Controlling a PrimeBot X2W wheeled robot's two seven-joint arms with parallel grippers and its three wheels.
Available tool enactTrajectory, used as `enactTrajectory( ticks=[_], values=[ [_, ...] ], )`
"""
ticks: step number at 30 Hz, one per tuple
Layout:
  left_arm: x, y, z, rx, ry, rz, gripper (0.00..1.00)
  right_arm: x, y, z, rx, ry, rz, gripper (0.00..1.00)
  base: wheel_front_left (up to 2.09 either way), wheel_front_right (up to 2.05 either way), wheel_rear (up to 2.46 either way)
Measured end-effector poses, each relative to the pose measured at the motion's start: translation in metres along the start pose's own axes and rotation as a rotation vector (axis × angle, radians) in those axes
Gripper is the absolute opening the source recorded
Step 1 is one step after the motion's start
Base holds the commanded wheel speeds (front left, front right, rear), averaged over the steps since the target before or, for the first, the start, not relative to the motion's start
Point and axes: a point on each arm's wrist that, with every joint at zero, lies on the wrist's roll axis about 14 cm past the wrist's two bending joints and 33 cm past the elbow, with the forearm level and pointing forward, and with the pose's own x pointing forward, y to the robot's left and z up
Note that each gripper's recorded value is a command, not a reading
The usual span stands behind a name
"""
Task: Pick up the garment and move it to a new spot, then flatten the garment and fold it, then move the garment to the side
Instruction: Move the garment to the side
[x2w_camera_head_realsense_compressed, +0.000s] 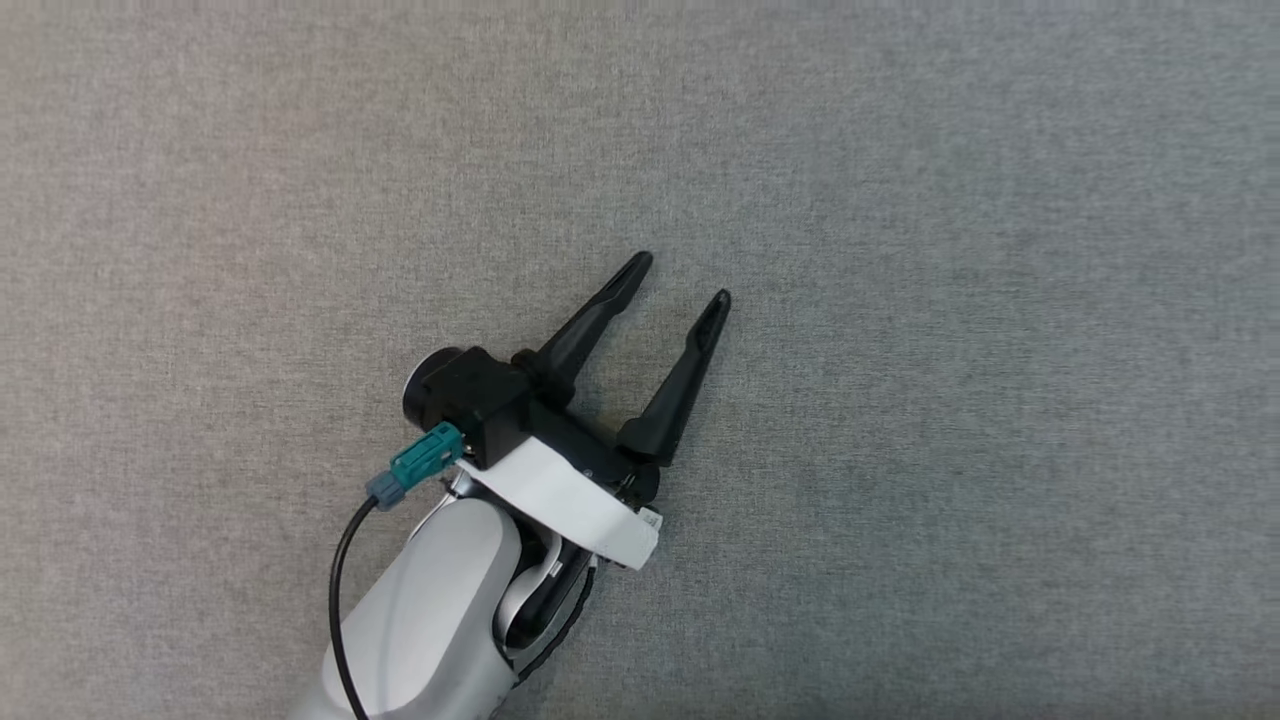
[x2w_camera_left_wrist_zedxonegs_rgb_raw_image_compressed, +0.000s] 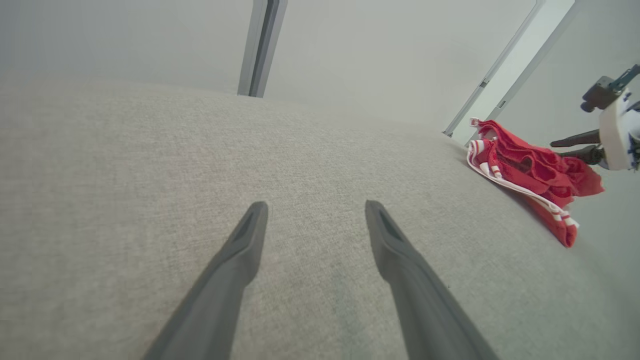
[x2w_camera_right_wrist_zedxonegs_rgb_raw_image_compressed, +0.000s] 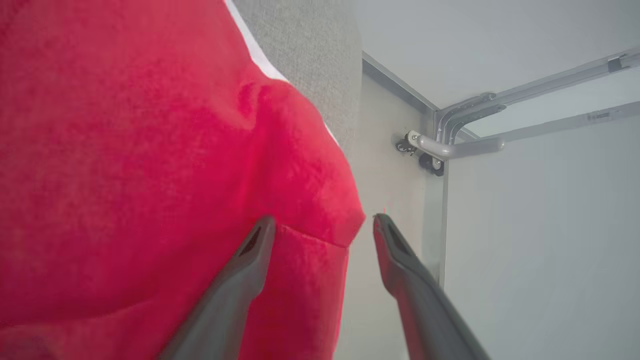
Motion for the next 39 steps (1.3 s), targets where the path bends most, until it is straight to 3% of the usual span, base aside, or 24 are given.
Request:
enactTrajectory(
  ticks=[9,15,19,24,32,39],
  values=[
    [-0.02,-0.017,0.028,0.012,-0.062,0.003,1.0,-0.052,-0.044,0.037,0.015,-0.125,-0.133,1.0,0.0,0.0,0.0],
    [-0.045,-0.018,0.056,0.02,-0.138,0.059,1.0,-0.102,-0.038,0.115,0.118,-0.471,-0.136,1.0,0.0,0.0,0.0],
    [-0.063,-0.017,0.083,0.048,-0.22,0.096,1.0,-0.146,-0.008,0.164,0.157,-0.735,-0.081,1.0,0.0,0.0,0.0],
    [-0.089,-0.014,0.114,0.098,-0.316,0.148,1.0,-0.195,0.036,0.189,0.217,-0.98,0.005,1.0,0.0,0.0,0.0],
    [-0.136,0.006,0.129,0.099,-0.391,0.262,1.0,-0.252,0.104,0.192,0.375,-1.232,0.124,1.0,0.0,0.0,0.0],
    [-0.16,0.019,0.122,0.087,-0.388,0.325,1.0,-0.274,0.158,0.178,0.495,-1.279,0.195,1.0,0.0,0.0,0.0]
  ],
)
